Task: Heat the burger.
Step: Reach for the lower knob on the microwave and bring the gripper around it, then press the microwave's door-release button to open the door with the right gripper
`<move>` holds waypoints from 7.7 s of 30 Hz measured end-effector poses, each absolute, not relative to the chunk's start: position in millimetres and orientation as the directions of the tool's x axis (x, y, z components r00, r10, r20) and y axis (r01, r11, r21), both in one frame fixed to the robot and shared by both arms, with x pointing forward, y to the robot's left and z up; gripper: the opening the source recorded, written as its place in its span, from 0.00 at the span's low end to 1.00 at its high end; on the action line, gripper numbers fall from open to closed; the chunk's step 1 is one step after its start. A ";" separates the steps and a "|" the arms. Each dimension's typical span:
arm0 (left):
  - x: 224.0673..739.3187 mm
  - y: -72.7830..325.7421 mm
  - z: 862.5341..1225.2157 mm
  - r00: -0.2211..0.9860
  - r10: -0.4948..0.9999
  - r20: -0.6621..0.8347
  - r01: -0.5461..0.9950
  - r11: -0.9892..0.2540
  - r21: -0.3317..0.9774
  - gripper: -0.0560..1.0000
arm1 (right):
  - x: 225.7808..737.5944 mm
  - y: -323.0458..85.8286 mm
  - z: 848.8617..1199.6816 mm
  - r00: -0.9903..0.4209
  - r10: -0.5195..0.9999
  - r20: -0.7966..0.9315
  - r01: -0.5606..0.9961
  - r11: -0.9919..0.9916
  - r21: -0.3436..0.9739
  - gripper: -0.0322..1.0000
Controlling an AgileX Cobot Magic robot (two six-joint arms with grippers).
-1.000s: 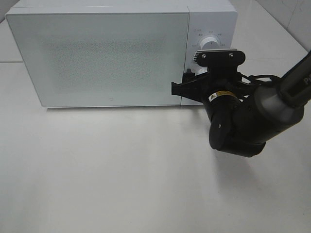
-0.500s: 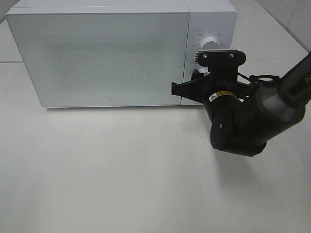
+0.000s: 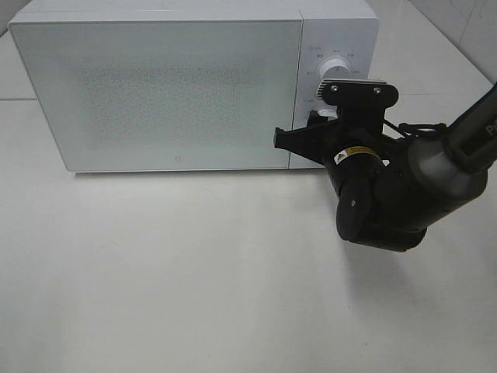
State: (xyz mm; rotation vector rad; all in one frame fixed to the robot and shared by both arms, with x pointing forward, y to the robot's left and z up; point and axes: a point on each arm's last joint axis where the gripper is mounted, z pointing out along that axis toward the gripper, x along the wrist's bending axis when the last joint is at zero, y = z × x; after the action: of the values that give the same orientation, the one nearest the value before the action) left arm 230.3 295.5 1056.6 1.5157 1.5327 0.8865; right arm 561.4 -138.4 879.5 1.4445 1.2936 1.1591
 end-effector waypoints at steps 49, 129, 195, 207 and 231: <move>230.3 295.5 1056.6 0.025 0.998 -0.059 0.447 0.041 0.894 0.99 | 559.5 -140.4 874.9 0.205 -0.198 0.959 0.014 -0.979 -0.205 0.46; 230.3 295.5 1056.6 0.025 0.998 -0.059 0.447 0.041 0.894 0.99 | 451.5 -146.3 1026.0 -0.471 0.874 0.118 0.767 0.340 0.544 0.75; 230.3 295.5 1056.6 0.025 0.998 -0.059 0.447 0.041 0.894 0.99 | 229.7 -298.2 1050.3 -0.030 0.996 0.078 0.497 -0.053 0.866 0.75; 230.3 295.5 1056.6 0.025 0.998 -0.059 0.447 0.041 0.894 0.99 | 230.4 -298.1 1050.1 -0.030 0.996 0.079 0.493 -0.054 0.868 0.75; 230.3 295.5 1056.6 0.025 0.998 -0.059 0.447 0.041 0.894 0.99 | 300.6 -293.6 1068.9 -0.043 0.994 0.097 0.311 -0.079 0.947 0.75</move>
State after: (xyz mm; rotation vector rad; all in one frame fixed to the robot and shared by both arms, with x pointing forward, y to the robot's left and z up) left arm 230.3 295.5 1056.6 1.5157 1.5327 0.8865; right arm 300.6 -293.6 1068.9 1.4800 1.4401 1.1550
